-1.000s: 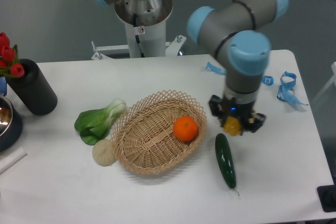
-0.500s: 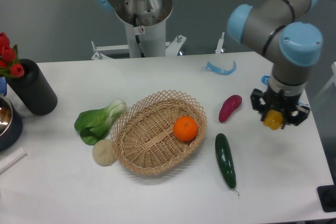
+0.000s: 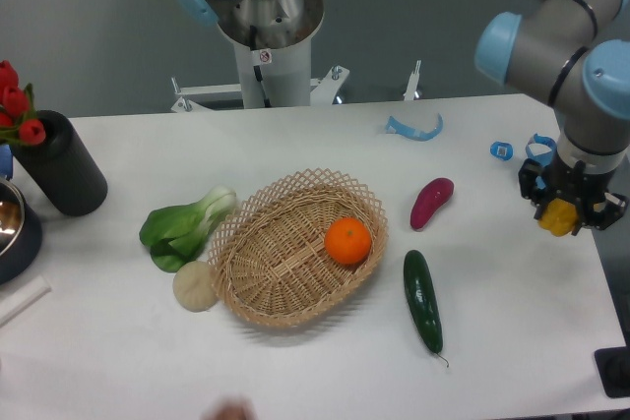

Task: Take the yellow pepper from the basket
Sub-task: 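Carry the held yellow pepper away from the basket and raise it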

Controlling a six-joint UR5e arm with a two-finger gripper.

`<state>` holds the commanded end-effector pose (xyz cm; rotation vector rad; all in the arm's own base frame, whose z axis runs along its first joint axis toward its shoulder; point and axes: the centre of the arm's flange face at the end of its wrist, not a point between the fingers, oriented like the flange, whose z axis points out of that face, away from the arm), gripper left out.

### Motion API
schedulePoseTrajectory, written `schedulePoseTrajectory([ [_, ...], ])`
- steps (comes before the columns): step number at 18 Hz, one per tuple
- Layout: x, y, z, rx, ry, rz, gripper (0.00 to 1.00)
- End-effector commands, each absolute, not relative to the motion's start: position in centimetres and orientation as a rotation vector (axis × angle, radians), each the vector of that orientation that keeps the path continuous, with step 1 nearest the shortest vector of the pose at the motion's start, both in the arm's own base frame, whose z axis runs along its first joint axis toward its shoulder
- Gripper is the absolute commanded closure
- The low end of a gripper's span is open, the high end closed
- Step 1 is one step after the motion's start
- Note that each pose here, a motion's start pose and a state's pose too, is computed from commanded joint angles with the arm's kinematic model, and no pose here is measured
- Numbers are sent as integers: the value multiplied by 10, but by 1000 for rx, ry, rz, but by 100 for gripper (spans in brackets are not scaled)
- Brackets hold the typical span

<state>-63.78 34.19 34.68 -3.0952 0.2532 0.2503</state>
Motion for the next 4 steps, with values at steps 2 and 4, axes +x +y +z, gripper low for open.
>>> schedulePoseTrajectory([
  [2,-635,343,347,-3096,258,246,56],
  [4,-630,345,340,-3100,266,223,56],
])
